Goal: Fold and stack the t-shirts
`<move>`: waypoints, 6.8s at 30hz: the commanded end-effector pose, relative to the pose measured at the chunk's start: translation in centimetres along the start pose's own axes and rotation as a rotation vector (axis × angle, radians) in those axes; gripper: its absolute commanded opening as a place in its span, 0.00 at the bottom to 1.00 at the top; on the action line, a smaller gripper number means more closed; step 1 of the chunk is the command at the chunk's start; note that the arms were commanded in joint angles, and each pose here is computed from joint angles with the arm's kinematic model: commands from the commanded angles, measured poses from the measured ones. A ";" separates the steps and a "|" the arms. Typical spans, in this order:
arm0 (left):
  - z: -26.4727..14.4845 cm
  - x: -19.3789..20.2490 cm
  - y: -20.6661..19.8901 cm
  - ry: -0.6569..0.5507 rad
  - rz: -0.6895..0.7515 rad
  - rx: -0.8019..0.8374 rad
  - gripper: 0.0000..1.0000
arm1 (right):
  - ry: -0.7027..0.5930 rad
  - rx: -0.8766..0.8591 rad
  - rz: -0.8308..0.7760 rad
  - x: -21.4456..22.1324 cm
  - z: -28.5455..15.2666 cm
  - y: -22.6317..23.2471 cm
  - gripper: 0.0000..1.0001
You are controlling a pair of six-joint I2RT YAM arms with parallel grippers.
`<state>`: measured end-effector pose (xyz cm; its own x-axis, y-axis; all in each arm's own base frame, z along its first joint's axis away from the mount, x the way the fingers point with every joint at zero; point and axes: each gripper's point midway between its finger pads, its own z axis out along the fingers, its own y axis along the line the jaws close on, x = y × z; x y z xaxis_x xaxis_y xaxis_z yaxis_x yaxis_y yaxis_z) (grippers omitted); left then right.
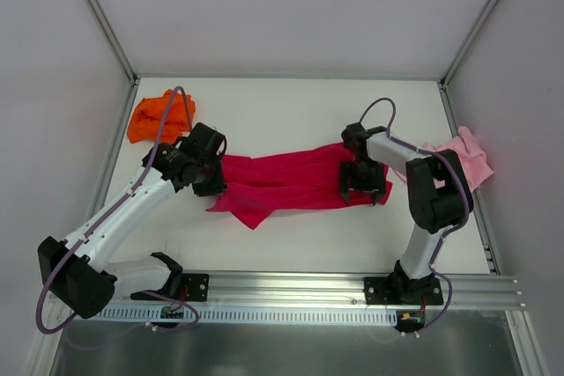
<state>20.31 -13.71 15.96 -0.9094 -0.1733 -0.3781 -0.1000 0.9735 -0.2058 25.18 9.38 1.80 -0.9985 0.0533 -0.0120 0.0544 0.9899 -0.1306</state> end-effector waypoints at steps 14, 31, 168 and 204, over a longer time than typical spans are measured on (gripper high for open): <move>0.5 -0.6 0.4 0.000 0.013 -0.008 0.00 | -0.121 0.027 0.101 -3.9 -1.2 -1.0 0.47; -0.6 -1.8 -0.7 -0.062 0.027 0.081 0.00 | -0.126 -0.092 0.096 -4.0 -4.2 0.4 0.01; 2.6 -10.8 3.0 -0.244 -0.042 -0.141 0.00 | -0.027 0.105 0.023 -10.0 -4.3 -3.2 0.62; 0.4 -10.7 3.2 -0.288 -0.027 -0.102 0.00 | -0.003 -0.049 -0.007 -8.3 -3.6 -1.2 0.01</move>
<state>30.19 -9.31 18.31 -0.7642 -0.2344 -0.6009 -0.1944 0.9720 -0.1320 32.50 7.72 3.76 -0.9965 0.0484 0.0678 0.0390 0.9903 -0.1332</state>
